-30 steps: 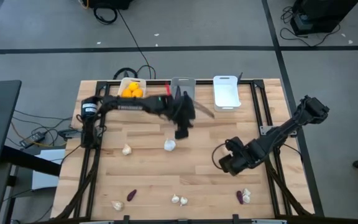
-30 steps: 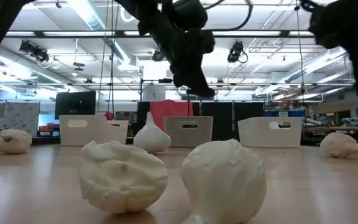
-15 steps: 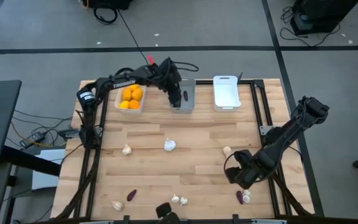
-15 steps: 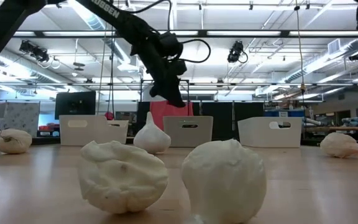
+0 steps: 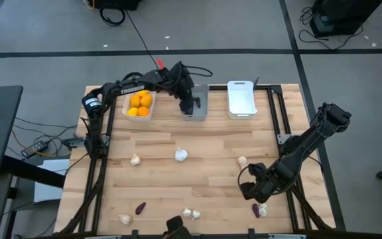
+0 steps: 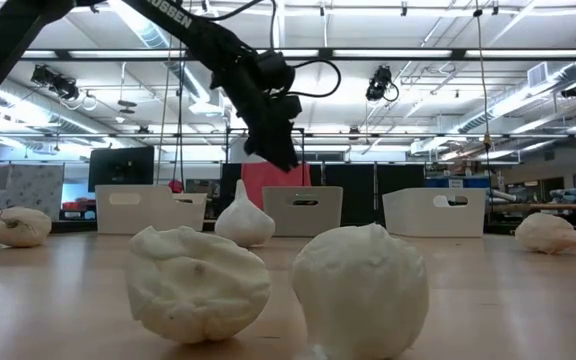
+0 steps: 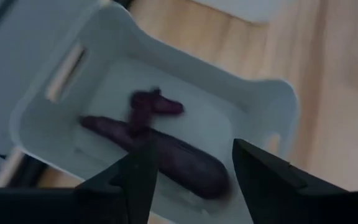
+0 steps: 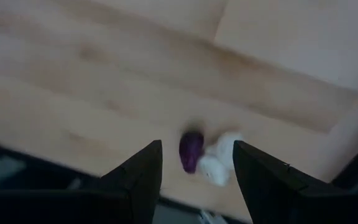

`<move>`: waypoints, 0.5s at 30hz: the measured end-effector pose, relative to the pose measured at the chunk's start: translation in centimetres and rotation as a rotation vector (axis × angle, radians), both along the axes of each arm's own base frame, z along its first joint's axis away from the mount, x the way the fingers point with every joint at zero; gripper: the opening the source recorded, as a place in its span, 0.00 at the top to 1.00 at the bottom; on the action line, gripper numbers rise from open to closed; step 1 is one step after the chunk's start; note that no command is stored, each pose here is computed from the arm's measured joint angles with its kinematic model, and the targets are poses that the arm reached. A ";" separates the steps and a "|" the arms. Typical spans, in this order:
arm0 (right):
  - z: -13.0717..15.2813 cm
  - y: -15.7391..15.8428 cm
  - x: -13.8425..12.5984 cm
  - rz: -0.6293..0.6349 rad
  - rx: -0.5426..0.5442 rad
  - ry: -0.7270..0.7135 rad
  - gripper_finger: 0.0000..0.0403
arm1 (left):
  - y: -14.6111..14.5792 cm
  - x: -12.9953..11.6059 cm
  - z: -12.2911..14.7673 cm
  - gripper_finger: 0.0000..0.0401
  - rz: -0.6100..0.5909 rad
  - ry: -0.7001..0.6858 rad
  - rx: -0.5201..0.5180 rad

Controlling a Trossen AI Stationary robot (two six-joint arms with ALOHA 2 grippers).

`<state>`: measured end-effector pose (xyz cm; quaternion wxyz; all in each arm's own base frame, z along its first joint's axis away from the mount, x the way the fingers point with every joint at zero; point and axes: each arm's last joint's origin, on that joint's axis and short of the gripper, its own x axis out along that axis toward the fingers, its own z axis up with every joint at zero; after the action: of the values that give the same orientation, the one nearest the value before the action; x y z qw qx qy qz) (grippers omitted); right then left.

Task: Sort produce into baskets
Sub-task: Put the eggplant into the gray bin

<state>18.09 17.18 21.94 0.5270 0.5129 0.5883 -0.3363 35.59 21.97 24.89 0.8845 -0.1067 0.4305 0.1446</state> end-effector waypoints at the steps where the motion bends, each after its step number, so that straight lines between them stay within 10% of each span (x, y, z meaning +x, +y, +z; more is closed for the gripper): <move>1: 0.0 0.2 0.0 0.030 0.029 0.000 0.49 | -0.1 -0.1 0.0 0.47 -0.008 0.007 -0.017; 7: 0.6 2.4 0.2 0.148 0.160 -0.144 0.49 | -1.8 -0.7 0.7 0.47 -0.046 0.050 -0.091; 15: -2.2 3.5 0.2 0.178 0.006 -0.091 0.49 | -7.3 1.7 2.5 0.47 -0.047 -0.025 -0.109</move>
<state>18.30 20.68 19.71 0.5793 0.4748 0.6082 -0.2628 37.28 14.67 27.42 0.8858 -0.1466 0.4291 0.0988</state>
